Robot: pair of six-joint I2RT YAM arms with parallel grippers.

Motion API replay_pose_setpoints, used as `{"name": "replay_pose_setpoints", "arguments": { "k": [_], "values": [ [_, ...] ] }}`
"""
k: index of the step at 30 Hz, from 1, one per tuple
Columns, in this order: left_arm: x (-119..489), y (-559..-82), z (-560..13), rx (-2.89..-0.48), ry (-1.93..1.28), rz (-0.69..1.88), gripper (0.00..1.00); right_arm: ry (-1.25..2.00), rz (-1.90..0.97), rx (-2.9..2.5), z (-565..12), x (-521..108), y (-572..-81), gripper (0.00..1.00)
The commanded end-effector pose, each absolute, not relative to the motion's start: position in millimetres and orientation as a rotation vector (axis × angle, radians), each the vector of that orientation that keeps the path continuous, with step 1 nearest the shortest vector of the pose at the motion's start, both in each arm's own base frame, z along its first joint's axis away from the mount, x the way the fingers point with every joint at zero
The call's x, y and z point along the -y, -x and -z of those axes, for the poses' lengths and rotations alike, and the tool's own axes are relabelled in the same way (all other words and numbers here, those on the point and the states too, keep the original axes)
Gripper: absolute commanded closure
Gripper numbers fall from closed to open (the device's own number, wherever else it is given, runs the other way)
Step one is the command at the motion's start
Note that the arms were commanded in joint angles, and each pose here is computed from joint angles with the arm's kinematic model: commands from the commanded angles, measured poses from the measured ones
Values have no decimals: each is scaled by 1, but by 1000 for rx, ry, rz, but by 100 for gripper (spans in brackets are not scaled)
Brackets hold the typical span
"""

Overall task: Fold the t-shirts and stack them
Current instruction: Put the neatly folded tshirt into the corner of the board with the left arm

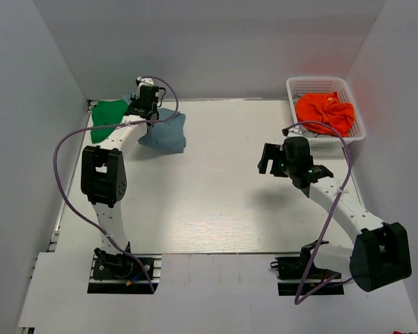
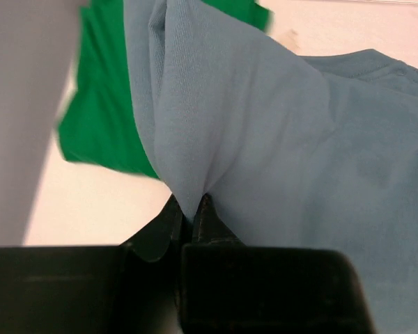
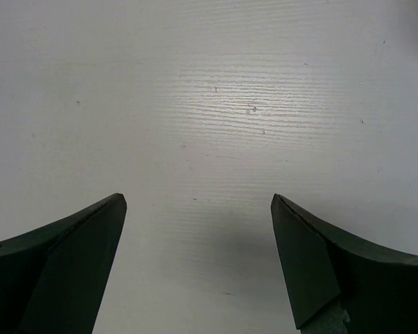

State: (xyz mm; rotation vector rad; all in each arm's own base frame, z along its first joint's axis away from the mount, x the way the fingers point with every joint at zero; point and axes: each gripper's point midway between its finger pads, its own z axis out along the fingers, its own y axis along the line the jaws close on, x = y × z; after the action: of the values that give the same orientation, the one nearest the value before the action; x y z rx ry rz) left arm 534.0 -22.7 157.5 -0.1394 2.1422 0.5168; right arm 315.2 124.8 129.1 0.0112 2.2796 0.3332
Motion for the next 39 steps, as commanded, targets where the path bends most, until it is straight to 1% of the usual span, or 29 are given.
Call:
{"name": "replay_pose_setpoints", "arguments": {
  "k": [1,4,7,8,9,10,11,17,18,24,30,34,35,39],
  "values": [
    [-5,-562,-223,-1947,103,-616,100,-21,-301,-2252,-139,-120,-327,10],
    [-19,-571,-238,-1906,76,-632,100,-22,-303,-2268,-135,-121,-328,10],
    [-23,-581,-262,-1873,79,-588,100,-21,-304,-2283,-133,-123,-329,10],
    [-21,-582,-261,-1886,66,-582,100,-17,-313,-2281,-135,-124,-330,10],
    [-20,-585,-280,-1853,80,-572,100,-14,-311,-2281,-135,-124,-331,10],
    [-23,-586,-277,-1874,76,-561,100,-18,-320,-2281,-136,-125,-332,10],
    [-21,-588,-293,-1848,78,-544,100,-10,-334,-2289,-135,-128,-330,10],
    [-25,-589,-325,-1801,98,-529,100,-5,-347,-2277,-139,-128,-326,10],
    [-25,-590,-318,-1818,92,-533,100,-6,-346,-2264,-143,-127,-327,10],
    [-44,-590,-330,-1795,119,-556,100,-3,-363,-2249,-148,-128,-326,10],
    [-68,-595,-323,-1788,115,-560,100,-7,-371,-2257,-148,-131,-327,10],
    [-88,-602,-300,-1818,115,-595,100,-14,-367,-2262,-148,-131,-331,10],
    [-88,-605,-286,-1845,108,-599,100,-20,-363,-2263,-147,-130,-333,10],
    [-130,-607,-259,-1862,162,-703,100,-24,-346,-2287,-144,-131,-336,10]
  ]
}}
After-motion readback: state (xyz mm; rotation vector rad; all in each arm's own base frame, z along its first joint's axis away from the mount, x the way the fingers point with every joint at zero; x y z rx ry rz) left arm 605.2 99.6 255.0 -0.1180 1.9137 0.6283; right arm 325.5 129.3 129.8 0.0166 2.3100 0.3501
